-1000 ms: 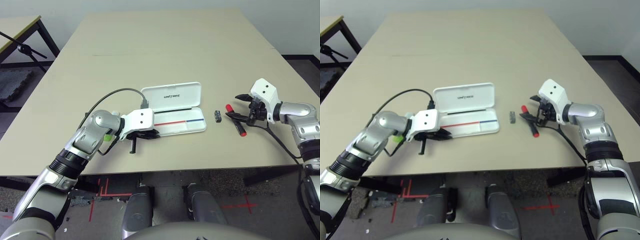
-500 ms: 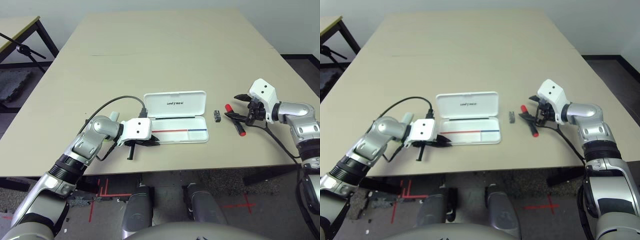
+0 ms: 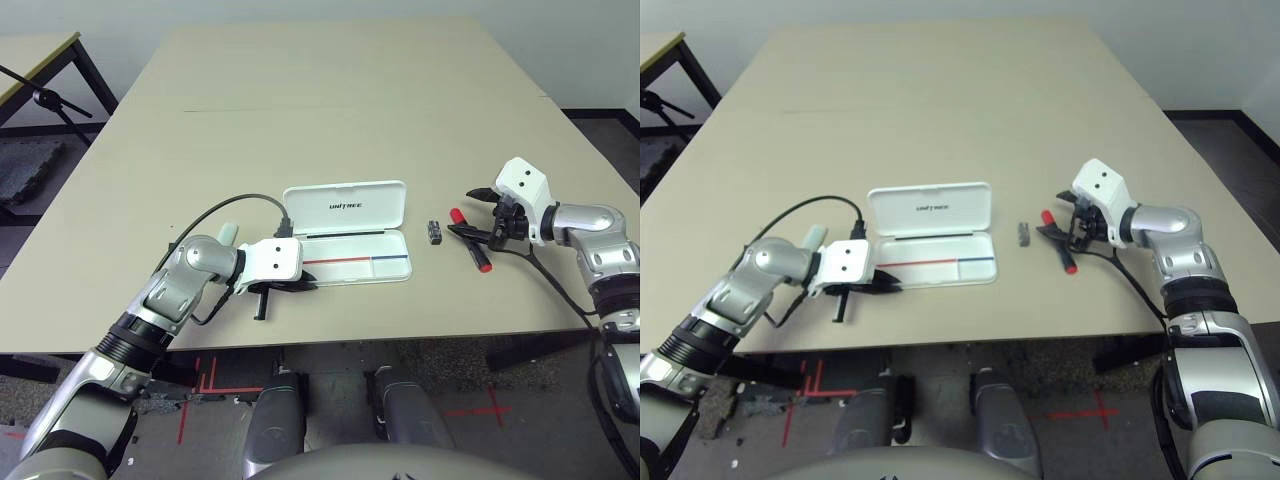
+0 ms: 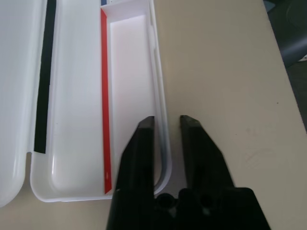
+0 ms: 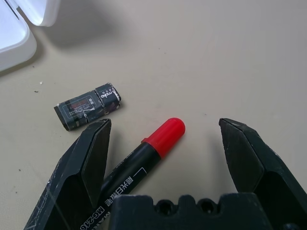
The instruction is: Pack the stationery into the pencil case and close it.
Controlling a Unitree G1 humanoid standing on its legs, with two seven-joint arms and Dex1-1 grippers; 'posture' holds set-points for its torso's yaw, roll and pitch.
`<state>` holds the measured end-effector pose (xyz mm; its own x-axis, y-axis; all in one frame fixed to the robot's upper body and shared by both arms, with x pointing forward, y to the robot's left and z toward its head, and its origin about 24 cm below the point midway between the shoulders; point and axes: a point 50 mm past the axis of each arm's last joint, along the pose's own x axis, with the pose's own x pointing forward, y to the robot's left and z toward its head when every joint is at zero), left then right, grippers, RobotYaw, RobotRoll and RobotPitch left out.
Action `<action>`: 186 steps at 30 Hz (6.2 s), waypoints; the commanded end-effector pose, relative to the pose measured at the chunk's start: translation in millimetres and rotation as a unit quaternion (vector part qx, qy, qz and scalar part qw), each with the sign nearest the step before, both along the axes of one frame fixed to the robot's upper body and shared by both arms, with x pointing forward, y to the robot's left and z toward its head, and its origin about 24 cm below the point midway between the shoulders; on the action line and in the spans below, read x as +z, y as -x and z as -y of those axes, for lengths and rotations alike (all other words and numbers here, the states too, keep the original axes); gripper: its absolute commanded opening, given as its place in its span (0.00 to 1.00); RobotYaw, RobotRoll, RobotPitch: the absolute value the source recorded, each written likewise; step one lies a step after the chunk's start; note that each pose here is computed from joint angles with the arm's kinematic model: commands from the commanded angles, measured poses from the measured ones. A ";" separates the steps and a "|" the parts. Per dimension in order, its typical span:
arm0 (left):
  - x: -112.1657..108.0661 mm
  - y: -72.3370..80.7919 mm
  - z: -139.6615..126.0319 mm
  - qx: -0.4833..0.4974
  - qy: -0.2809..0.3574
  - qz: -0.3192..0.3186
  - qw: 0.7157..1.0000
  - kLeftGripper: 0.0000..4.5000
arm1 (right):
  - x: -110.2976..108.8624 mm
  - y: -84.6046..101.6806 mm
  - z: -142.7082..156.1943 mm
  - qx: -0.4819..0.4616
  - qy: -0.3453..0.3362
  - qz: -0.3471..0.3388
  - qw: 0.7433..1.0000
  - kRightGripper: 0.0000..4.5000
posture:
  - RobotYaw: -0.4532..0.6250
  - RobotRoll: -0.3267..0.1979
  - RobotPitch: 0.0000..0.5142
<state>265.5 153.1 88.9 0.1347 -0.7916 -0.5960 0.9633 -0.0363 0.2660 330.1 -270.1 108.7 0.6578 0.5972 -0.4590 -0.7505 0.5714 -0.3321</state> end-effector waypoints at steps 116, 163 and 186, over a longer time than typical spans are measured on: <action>67.7 8.3 -5.2 0.013 0.059 0.073 0.995 1.00 | 94.6 43.7 -74.1 0.189 0.138 -0.043 0.971 0.11 | 0.43 0.62 0.21; 64.2 11.6 -7.3 0.031 0.049 0.078 0.995 1.00 | 64.5 26.0 -156.6 0.272 -0.015 -0.056 0.961 0.99 | 0.48 0.62 0.20; 62.4 -0.4 -44.0 0.234 0.013 0.044 0.971 1.00 | 81.6 76.2 -80.1 0.241 -0.094 -0.142 0.956 0.99 | 0.49 0.62 0.20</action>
<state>262.3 185.5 148.9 0.4555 -0.7207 -0.5226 0.8860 0.3093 0.3455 256.3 -194.2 195.2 0.1656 0.8888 -0.4273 -0.9833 0.1819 -0.0027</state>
